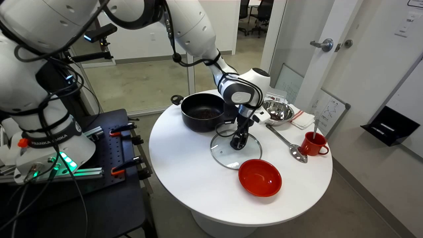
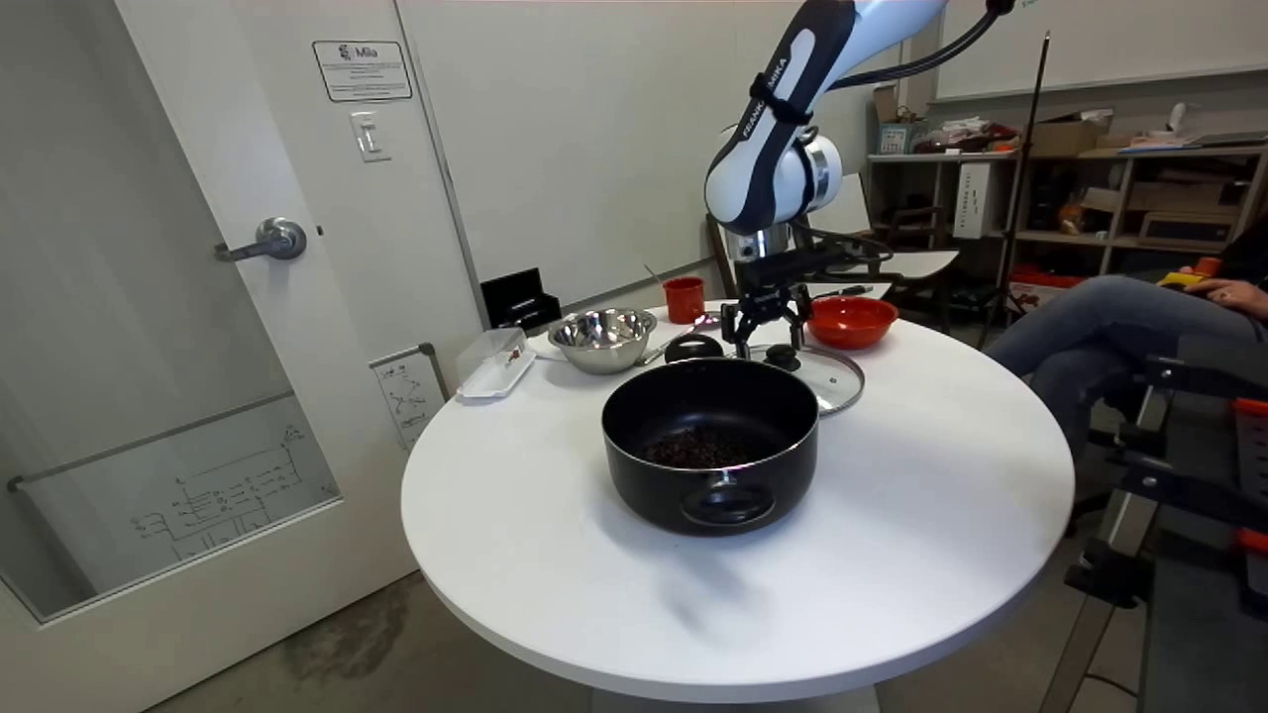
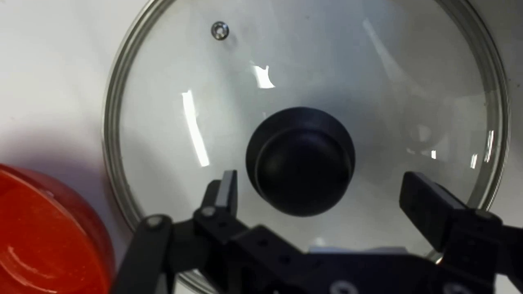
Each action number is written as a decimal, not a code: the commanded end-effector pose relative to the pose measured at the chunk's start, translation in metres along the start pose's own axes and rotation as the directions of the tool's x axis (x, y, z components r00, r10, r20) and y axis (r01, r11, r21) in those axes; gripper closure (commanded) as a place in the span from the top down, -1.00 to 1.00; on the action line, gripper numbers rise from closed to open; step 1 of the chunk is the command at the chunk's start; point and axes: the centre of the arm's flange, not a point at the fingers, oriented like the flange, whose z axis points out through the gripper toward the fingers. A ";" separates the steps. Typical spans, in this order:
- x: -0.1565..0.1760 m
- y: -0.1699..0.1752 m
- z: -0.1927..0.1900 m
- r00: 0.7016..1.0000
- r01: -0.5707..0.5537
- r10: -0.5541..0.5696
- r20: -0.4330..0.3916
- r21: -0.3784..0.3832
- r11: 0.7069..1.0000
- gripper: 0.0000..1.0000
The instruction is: Pick up the lid from the pot and put it on the table, then pick up the red bowl and pour it's contents in the pot and pick up the lid and put it back on the pot
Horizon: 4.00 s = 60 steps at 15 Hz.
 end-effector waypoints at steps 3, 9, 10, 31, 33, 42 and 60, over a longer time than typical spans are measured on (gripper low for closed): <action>0.010 -0.002 -0.001 1.000 -0.021 0.021 0.005 -0.001 1.000 1.00; 0.011 -0.002 0.000 1.000 -0.020 0.020 0.009 -0.004 1.000 0.47; 0.011 -0.002 0.000 1.000 -0.021 0.021 0.011 -0.005 1.000 0.49; 0.021 0.008 -0.001 0.998 -0.054 0.055 0.042 -0.025 0.998 -0.48; 0.019 0.009 -0.007 0.997 -0.065 0.066 0.032 -0.029 0.997 -0.37; 0.005 -0.002 -0.015 0.992 -0.120 0.119 0.040 0.000 0.993 0.93; 0.004 -0.006 -0.002 0.983 -0.176 0.175 0.054 -0.001 0.984 1.00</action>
